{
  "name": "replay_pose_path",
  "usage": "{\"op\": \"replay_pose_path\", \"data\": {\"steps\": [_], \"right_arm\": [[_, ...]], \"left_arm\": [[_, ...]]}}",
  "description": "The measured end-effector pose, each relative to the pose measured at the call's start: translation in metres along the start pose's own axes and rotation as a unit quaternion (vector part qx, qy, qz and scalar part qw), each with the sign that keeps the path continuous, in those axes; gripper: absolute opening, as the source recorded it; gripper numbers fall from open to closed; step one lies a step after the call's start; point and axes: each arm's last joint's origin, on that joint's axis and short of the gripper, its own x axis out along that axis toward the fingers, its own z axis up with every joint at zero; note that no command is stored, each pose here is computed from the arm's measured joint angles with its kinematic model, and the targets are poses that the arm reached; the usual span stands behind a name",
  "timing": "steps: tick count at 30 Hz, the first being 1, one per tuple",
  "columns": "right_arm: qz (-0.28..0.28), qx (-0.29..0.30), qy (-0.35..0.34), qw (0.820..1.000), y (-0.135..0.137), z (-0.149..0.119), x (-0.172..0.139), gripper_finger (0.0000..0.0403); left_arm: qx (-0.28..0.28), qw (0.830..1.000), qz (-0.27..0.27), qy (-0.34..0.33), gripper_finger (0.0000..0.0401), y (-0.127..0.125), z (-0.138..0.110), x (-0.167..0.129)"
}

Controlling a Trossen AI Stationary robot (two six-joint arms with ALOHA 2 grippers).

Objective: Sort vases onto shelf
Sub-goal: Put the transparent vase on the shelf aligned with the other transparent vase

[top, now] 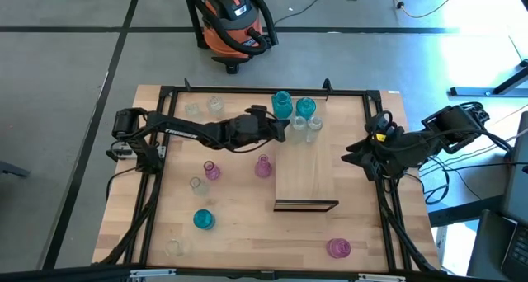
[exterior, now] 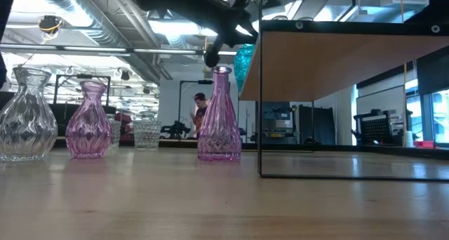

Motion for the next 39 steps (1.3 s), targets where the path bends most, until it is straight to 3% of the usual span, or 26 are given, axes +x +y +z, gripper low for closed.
{"op": "replay_pose_path", "data": {"steps": [16, 39], "right_arm": [[0.0, 0.0, 0.0, 1.0, 0.0, 0.0, 0.0, 0.0184], [-0.001, -0.001, -0.002, 1.0, 0.0, 0.0, 0.0, 0.0184]], "left_arm": [[-0.01, 0.999, 0.032, 0.042, 0.0, 0.002, -0.016, -0.005], [-0.028, 0.999, -0.011, 0.043, 0.0, -0.002, -0.009, -0.003]]}}
